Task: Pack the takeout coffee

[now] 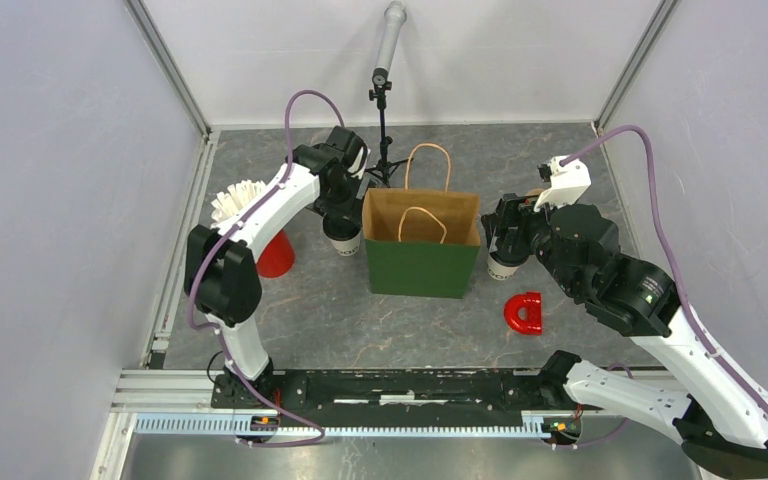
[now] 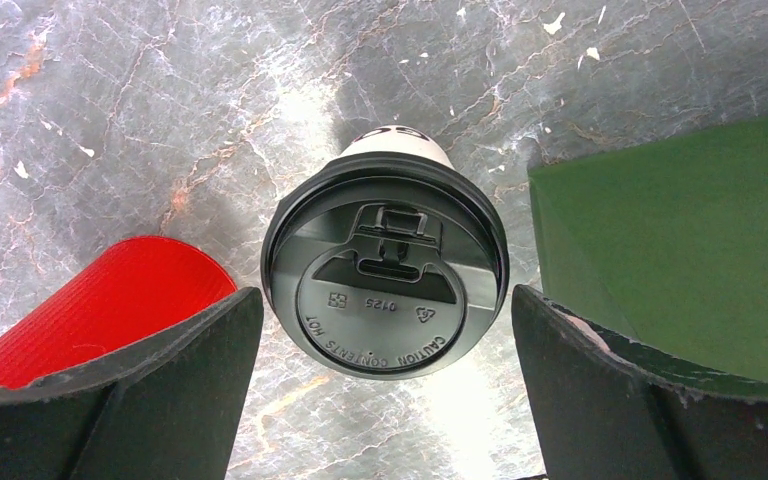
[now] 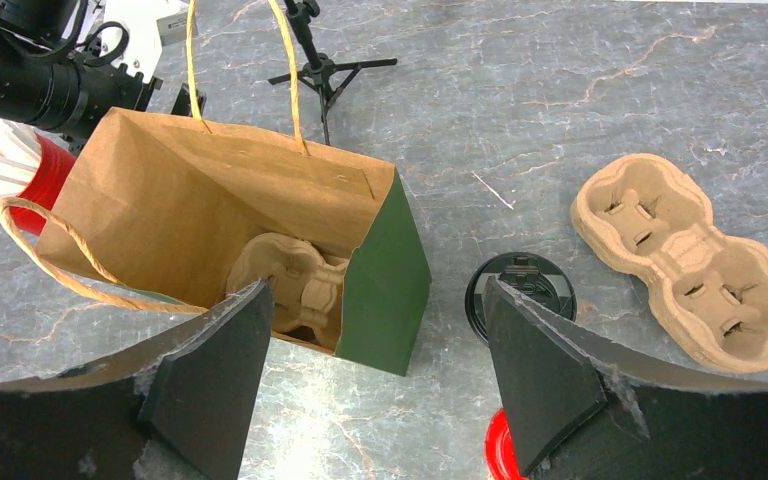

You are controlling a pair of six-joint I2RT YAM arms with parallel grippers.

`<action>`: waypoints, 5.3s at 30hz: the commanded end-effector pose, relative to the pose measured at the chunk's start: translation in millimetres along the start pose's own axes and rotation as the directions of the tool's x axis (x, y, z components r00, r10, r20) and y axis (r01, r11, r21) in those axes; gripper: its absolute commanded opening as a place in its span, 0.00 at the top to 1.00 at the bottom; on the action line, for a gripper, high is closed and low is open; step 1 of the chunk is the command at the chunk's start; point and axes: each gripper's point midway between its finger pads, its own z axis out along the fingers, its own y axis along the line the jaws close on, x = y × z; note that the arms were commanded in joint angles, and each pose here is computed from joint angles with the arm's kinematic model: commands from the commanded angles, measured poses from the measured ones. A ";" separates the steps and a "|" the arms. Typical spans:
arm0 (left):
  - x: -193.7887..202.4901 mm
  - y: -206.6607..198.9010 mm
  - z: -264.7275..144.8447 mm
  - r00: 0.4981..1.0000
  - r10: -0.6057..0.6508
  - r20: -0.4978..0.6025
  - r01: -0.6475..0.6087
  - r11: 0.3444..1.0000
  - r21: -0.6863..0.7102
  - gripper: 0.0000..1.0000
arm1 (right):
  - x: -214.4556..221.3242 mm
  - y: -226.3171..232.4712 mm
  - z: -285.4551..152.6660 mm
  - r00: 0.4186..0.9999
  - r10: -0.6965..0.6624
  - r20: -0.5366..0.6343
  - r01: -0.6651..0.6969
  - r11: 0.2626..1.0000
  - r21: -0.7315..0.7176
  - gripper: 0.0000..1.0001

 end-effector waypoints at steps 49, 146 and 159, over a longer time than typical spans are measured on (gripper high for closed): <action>-45.5 -46.1 -288.9 0.820 0.067 0.569 -0.163 0.979 0.120 0.30 | 46.5 7.0 77.3 0.964 -0.045 -0.261 0.065 0.996 0.067 0.62; 40.3 -163.6 -205.4 0.350 0.831 0.433 -0.882 0.448 -0.148 0.37 | 60.7 27.9 50.3 0.997 0.027 -0.066 -0.040 0.979 -0.201 0.90; 69.3 -167.3 -195.8 0.390 0.818 0.423 -0.891 0.451 -0.050 0.38 | 55.0 29.5 31.5 0.995 -0.010 -0.098 -0.013 0.972 -0.237 0.62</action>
